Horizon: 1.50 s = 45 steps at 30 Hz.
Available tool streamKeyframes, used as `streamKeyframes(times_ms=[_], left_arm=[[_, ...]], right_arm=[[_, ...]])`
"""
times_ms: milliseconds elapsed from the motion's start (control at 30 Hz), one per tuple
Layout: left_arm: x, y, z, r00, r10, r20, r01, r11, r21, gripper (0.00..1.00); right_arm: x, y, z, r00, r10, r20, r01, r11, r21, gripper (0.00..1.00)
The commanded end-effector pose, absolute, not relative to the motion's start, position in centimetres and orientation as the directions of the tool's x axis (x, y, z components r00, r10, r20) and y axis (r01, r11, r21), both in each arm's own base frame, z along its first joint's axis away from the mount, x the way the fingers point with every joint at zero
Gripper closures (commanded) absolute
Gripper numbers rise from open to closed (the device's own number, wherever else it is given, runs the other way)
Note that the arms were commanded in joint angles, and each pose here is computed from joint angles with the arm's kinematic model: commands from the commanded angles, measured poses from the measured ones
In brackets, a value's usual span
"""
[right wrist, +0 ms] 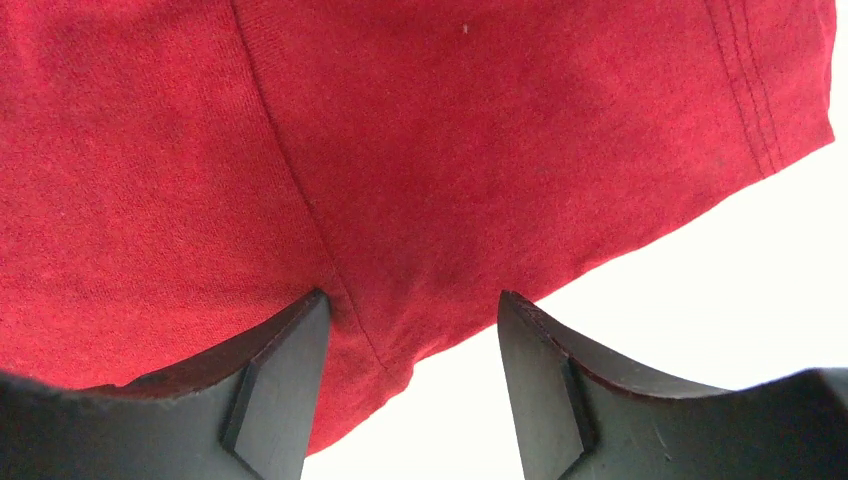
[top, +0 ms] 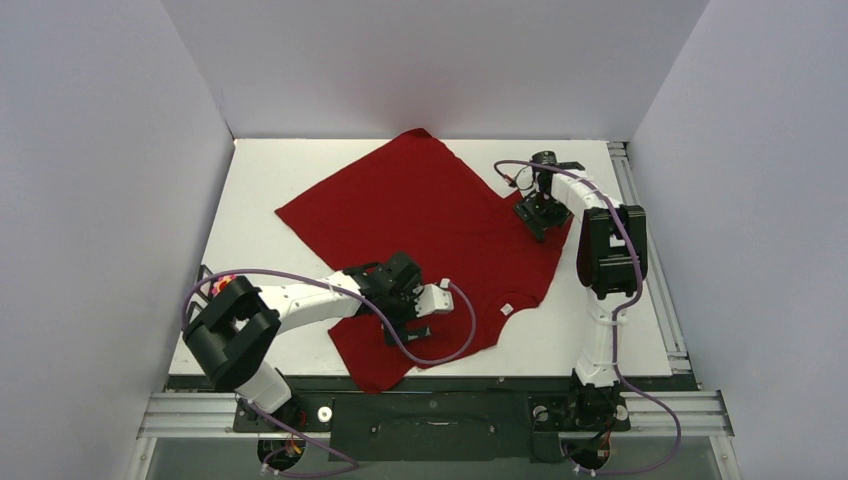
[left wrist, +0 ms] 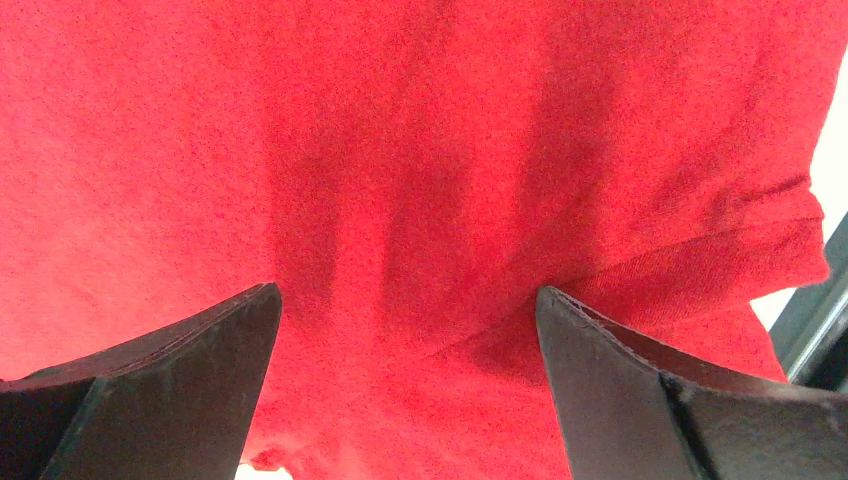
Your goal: Remove the brooch from the garment
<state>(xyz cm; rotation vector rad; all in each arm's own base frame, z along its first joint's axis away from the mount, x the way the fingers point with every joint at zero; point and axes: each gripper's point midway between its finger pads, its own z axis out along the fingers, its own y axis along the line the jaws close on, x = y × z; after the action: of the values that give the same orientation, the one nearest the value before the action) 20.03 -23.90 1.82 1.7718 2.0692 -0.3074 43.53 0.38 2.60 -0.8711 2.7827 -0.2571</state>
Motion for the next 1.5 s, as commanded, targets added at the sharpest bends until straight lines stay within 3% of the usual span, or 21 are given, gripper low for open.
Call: streamKeyframes(times_ms=[0,167,333,667,867,1067,1167,1467], left_arm=[[20.8,-25.6,1.1,-0.053,0.919,-0.391,0.981,0.121,0.153,0.04],[17.7,-24.7,0.0,-0.011,0.937,-0.348,0.998,0.031,0.053,0.04],[16.0,-25.6,2.2,-0.012,0.903,-0.43,1.0,0.01,-0.006,0.04],[17.2,-29.3,11.5,-0.199,0.722,-0.663,0.975,0.077,-0.208,0.04],[24.0,-26.7,17.5,-0.397,0.513,-0.761,0.917,0.248,-0.312,0.04],[33.5,-19.9,20.4,-0.561,0.29,-0.775,0.754,0.565,-0.335,0.04],[36.7,-16.4,21.7,-0.603,0.165,-0.781,0.656,0.661,-0.366,0.04],[43.2,-1.8,18.5,-0.66,-0.165,-0.732,0.202,0.9,-0.385,0.04]], right_arm=[[44.0,-3.1,2.1,-0.817,-0.574,-0.057,-0.533,0.788,-0.308,0.43],[44.3,-3.8,2.1,-0.824,-0.565,-0.055,-0.525,0.795,-0.302,0.43],[44.7,-3.7,2.7,-0.818,-0.567,-0.092,-0.521,0.8,-0.299,0.42],[45.6,0.0,11.1,-0.751,-0.529,-0.396,-0.493,0.847,-0.197,0.27],[44.7,2.7,17.9,-0.67,-0.453,-0.588,-0.489,0.865,-0.11,0.21],[42.7,5.7,23.1,-0.589,-0.305,-0.748,-0.493,0.869,0.034,0.21],[42.2,4.8,25.4,-0.545,-0.208,-0.812,-0.442,0.895,0.067,0.2],[41.1,1.8,20.6,-0.576,-0.039,-0.816,-0.298,0.94,0.165,0.2]])
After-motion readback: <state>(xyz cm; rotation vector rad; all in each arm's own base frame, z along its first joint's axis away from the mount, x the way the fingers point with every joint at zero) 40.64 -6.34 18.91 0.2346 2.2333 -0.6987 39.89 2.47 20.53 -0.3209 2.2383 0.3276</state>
